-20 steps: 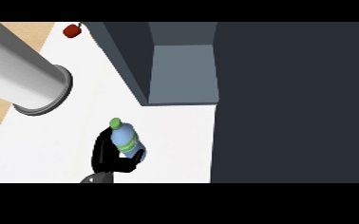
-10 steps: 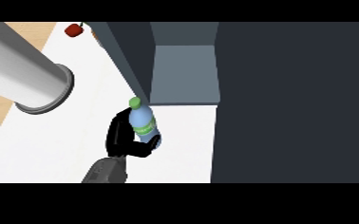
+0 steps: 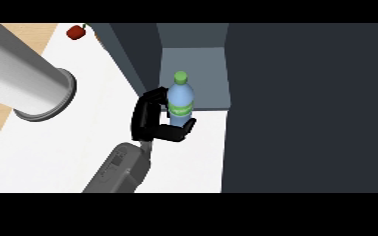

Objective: Pick up the bottled water, place it into the cabinet and close the cabinet

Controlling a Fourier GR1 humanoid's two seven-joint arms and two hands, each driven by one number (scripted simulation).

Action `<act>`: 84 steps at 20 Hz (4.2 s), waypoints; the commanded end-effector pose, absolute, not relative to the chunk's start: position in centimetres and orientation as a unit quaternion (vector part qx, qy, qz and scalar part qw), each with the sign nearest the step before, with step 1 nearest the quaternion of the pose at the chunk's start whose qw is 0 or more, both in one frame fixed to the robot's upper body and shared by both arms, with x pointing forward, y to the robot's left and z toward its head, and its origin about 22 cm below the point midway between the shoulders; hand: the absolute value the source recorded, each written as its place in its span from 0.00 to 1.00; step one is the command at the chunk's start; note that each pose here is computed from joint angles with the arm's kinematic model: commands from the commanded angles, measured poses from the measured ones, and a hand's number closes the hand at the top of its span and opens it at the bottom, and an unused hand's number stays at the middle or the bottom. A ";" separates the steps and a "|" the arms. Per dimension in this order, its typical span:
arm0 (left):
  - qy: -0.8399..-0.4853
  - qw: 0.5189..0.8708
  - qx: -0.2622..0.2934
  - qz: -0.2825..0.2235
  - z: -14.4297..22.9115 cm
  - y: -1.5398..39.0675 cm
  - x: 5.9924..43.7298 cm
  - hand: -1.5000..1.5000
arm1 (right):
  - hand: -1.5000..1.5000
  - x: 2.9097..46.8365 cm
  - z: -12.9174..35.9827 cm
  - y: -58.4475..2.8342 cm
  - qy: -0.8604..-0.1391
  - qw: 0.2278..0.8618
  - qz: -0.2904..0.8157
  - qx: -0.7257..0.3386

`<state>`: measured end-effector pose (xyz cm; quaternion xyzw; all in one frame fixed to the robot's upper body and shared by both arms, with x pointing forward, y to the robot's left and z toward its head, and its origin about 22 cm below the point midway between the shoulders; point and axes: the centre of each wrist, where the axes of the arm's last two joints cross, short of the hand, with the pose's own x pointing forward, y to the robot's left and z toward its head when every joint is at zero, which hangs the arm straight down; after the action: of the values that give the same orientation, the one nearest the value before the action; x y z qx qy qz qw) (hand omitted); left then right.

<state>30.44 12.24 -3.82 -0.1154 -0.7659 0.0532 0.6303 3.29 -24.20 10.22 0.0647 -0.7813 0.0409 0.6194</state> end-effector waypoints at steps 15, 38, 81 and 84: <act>-0.745 0.666 -0.004 0.028 4.6 6.3 39.6 1.00 | 0.00 3.5 11.1 -25.1 -0.801 0.592 0.035 0.084; -0.740 0.633 0.227 -0.011 3.6 12.0 43.6 0.00 | 0.00 3.5 11.3 -25.8 -0.803 0.585 0.049 0.100; -0.798 0.583 -0.150 0.014 1.8 6.9 37.4 0.00 | 0.00 3.6 12.1 -24.5 -0.792 0.601 0.043 0.097; -0.797 0.573 -0.188 0.020 -0.1 7.4 35.1 0.00 | 0.00 2.9 11.5 -24.4 -0.790 0.605 0.033 0.095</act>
<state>37.56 7.59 1.14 -0.1388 -0.8033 0.0146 0.5791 3.67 -24.57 9.49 0.1037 -0.7786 0.0310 0.6181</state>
